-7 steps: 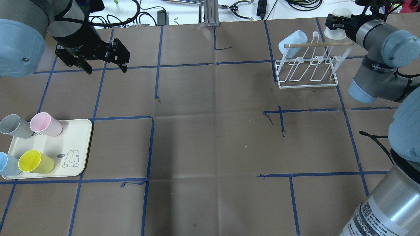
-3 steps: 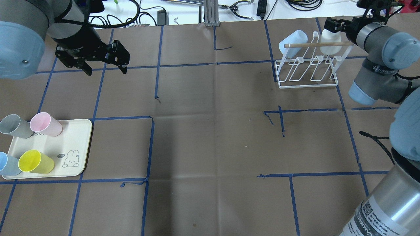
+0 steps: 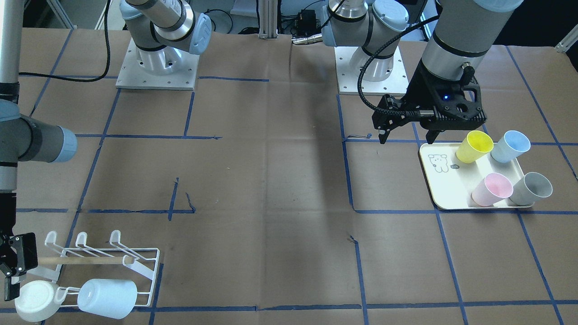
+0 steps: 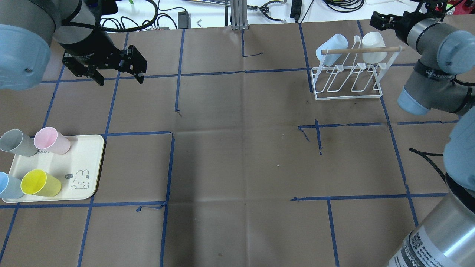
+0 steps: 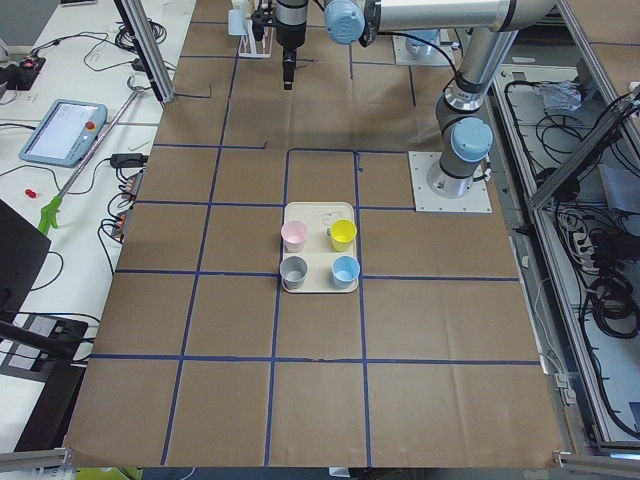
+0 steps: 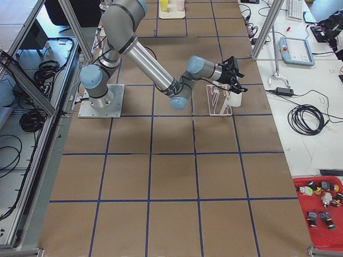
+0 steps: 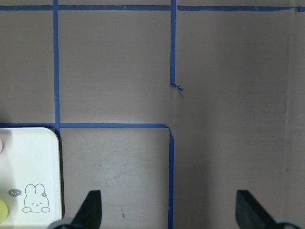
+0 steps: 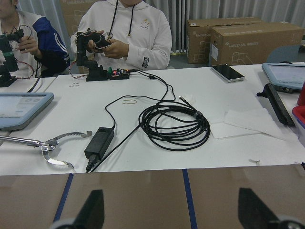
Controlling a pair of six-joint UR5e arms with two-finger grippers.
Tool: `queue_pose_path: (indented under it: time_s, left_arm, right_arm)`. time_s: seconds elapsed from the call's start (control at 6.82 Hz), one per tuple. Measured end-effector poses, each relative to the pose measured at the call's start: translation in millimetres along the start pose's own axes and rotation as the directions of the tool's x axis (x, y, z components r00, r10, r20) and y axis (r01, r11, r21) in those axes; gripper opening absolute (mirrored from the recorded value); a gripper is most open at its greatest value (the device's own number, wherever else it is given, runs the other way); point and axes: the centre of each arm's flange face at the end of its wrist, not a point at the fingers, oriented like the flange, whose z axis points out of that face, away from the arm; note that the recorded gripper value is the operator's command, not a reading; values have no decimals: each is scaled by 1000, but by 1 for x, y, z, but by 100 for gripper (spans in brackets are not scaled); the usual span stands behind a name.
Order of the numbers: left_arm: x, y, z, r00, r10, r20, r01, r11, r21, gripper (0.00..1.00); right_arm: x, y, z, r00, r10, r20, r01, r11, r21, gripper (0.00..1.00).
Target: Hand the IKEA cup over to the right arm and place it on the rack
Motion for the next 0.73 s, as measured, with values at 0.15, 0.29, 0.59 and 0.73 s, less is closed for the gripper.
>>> queue_pose_path:
  time_s: [0.15,0.29,0.59,0.73]
  left_arm:
    - [0,-1,3,1000,0,1,0,1000,-4,100]
    - [0,-3,6,1000,0,1,0,1000,-9,100]
    - [0,-4,9,1000,-2,2,2,1000,-14,100]
    - [0,-4,8,1000,-3,3,3,1000,-12,100]
  right_arm:
    - [-3,-14,-11,1000,2,2,-2,1000,-5,100]
    - [-8,-29,-23,1000,6,6,-6,1000,-20,100]
    - [-18,-52,-49,999,44,19,-40,988,-149,100]
    - [-27,-59,-61,996,81,30,-71,966,-247,100]
